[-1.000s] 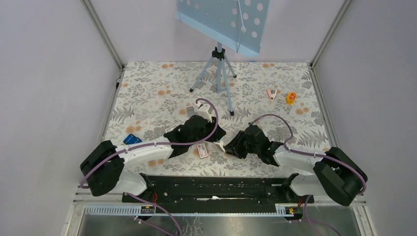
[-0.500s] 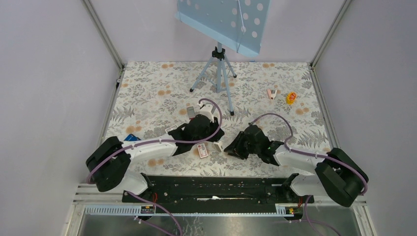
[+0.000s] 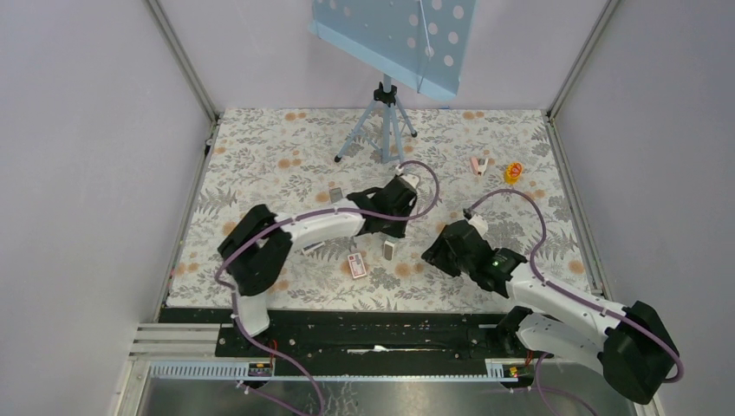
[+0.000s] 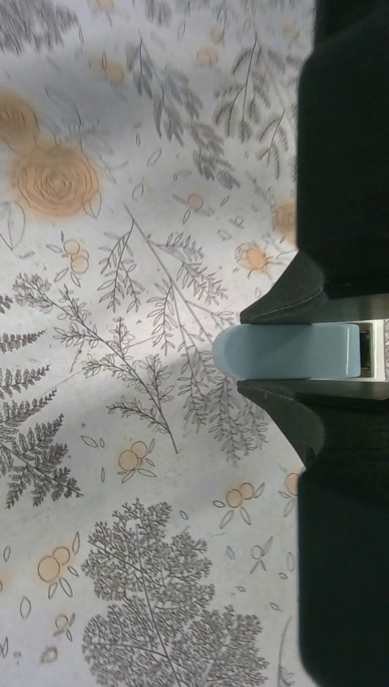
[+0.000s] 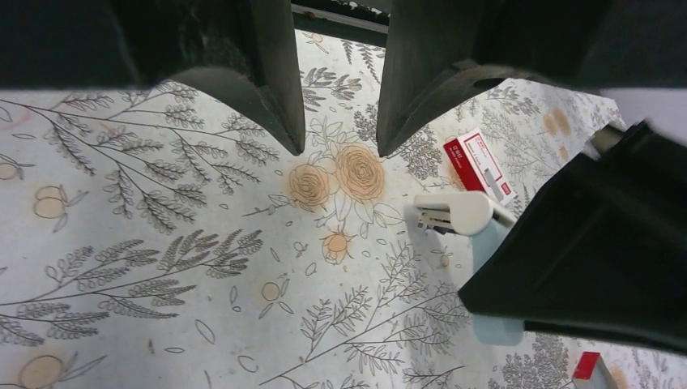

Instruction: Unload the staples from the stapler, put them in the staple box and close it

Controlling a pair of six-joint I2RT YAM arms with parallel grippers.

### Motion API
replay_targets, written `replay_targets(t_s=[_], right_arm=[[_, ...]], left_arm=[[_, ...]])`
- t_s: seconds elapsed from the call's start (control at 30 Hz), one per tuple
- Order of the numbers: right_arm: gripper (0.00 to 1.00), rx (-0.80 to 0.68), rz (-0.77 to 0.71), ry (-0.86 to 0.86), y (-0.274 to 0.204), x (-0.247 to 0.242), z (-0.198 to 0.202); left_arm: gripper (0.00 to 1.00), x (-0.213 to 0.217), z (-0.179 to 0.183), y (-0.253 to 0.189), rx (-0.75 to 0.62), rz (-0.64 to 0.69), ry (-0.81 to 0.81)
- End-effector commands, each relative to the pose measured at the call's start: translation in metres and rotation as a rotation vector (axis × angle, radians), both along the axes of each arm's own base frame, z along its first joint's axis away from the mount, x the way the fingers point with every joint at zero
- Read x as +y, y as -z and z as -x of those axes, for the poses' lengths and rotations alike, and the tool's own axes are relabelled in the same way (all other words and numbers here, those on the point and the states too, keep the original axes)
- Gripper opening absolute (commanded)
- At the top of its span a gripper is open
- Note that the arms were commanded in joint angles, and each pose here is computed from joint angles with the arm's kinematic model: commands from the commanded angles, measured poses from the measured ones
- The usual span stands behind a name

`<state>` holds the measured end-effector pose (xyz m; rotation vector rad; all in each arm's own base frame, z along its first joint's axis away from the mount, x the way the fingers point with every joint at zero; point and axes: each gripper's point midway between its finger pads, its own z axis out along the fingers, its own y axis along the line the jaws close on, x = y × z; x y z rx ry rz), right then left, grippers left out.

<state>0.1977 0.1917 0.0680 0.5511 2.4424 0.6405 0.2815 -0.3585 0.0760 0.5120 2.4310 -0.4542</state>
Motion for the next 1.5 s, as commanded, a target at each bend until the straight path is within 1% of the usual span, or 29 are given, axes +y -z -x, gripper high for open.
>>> replay_targets(t_s=[0.0, 0.13, 0.27, 0.4, 0.5, 0.63, 0.9, 1.03, 1.13, 1.2, 1.23, 1.3, 1.37, 1.47], right_arm=[[0.45, -0.015, 0.054, 0.047, 0.004, -0.018, 0.002], [0.46, -0.02, 0.032, 0.057, 0.006, -0.018, 0.003], [0.47, -0.019, 0.029, 0.051, 0.005, -0.016, 0.003], [0.47, -0.02, 0.031, 0.045, 0.004, -0.015, 0.002], [0.47, -0.024, 0.037, 0.045, 0.003, -0.017, 0.003], [0.47, -0.037, 0.042, 0.053, 0.0, -0.02, 0.002], [0.47, -0.069, 0.047, 0.05, -0.006, -0.022, -0.001], [0.49, -0.122, 0.034, 0.009, -0.016, -0.016, -0.006], [0.51, -0.234, -0.026, -0.105, -0.038, 0.003, -0.012], [0.53, -0.352, -0.112, -0.216, -0.065, 0.023, -0.013], [0.53, -0.448, -0.19, -0.275, -0.091, 0.036, -0.012], [0.55, -0.576, -0.277, -0.361, -0.122, 0.049, -0.007], [0.58, -0.715, -0.326, -0.461, -0.149, 0.058, 0.001], [0.64, -0.938, -0.358, -0.607, -0.177, 0.067, 0.016]], left_arm=[[0.0, 0.016, 0.007, 0.02, 0.095, -0.21, 0.069], [0.0, 0.023, 0.002, 0.032, 0.111, -0.305, 0.075], [0.0, 0.024, -0.004, 0.033, 0.079, -0.316, 0.054], [0.0, 0.017, -0.007, 0.026, 0.05, -0.261, 0.042], [0.0, 0.009, -0.005, 0.009, 0.031, -0.191, 0.057], [0.0, 0.006, 0.002, -0.013, 0.021, -0.131, 0.092], [0.0, 0.017, 0.025, -0.054, 0.027, -0.059, 0.135], [0.0, 0.022, 0.035, -0.076, 0.014, -0.001, 0.141], [0.0, 0.022, 0.04, -0.094, -0.034, 0.067, 0.164], [0.0, 0.019, 0.046, -0.114, -0.087, 0.159, 0.197], [0.0, 0.019, 0.048, -0.126, -0.124, 0.21, 0.206], [0.0, 0.019, 0.052, -0.153, -0.203, 0.314, 0.222], [0.0, 0.019, 0.056, -0.19, -0.303, 0.443, 0.225], [0.0, 0.027, 0.067, -0.23, -0.405, 0.599, 0.232]])
